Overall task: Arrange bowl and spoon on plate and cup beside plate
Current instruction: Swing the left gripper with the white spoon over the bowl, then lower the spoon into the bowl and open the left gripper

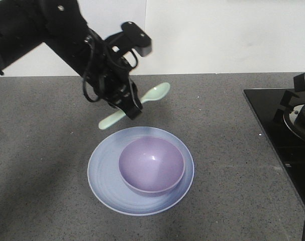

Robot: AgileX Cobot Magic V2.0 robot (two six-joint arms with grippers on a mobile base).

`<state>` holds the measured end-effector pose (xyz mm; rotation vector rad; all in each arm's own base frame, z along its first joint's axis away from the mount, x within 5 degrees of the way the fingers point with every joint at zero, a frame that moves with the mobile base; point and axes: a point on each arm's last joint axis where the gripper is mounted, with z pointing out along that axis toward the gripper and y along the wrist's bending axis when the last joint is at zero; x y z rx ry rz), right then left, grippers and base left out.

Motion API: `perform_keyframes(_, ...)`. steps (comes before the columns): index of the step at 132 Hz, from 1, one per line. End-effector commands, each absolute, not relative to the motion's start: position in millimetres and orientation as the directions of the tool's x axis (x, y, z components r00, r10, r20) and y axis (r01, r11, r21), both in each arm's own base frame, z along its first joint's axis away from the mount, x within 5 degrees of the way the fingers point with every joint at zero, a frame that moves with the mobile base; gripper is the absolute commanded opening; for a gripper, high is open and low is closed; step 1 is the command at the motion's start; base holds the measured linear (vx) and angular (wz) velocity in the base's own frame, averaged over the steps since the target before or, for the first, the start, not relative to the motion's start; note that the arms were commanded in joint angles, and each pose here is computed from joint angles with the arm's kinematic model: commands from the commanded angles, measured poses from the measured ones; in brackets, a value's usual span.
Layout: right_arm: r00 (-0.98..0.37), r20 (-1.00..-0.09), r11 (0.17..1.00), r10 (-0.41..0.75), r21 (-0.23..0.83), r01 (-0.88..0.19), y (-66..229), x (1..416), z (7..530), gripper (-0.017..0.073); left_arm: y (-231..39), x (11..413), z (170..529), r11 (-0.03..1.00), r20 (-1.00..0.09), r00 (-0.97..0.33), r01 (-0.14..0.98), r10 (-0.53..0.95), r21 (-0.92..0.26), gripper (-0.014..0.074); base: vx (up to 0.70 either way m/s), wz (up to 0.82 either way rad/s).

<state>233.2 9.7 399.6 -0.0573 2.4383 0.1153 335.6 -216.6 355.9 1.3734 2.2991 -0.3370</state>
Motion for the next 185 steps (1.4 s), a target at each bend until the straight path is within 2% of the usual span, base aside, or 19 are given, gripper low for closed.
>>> perform_keyframes(1,-0.696,-0.718,0.996,-0.012,0.057,-0.076,8,230,416,-0.0001,-223,315,376,0.459,-0.516,-0.378,0.888,0.768,0.033,-0.0006,0.00,0.00)
perform_keyframes(44,-0.696,-0.718,0.996,-0.012,0.057,-0.076,8,230,416,-0.0001,-227,306,334,0.479,-0.385,-0.453,0.877,0.805,-0.029,-0.0006,0.00,0.00)
perform_keyframes(79,-0.696,-0.718,0.996,-0.012,0.057,-0.076,8,230,416,-0.0001,-235,288,320,0.441,-0.321,-0.424,0.897,0.847,-0.022,-0.0006,0.00,0.00)
perform_keyframes(149,-0.696,-0.718,0.996,-0.012,0.057,-0.076,8,230,416,-0.0001,-238,284,322,0.457,-0.329,-0.443,0.889,0.834,-0.038,0.0000,0.00,0.00)
perform_keyframes(185,-0.696,-0.718,0.996,-0.012,0.057,-0.076,8,230,416,-0.0001,-238,284,322,0.458,-0.329,-0.444,0.888,0.834,-0.039,0.0101,0.00,0.00)
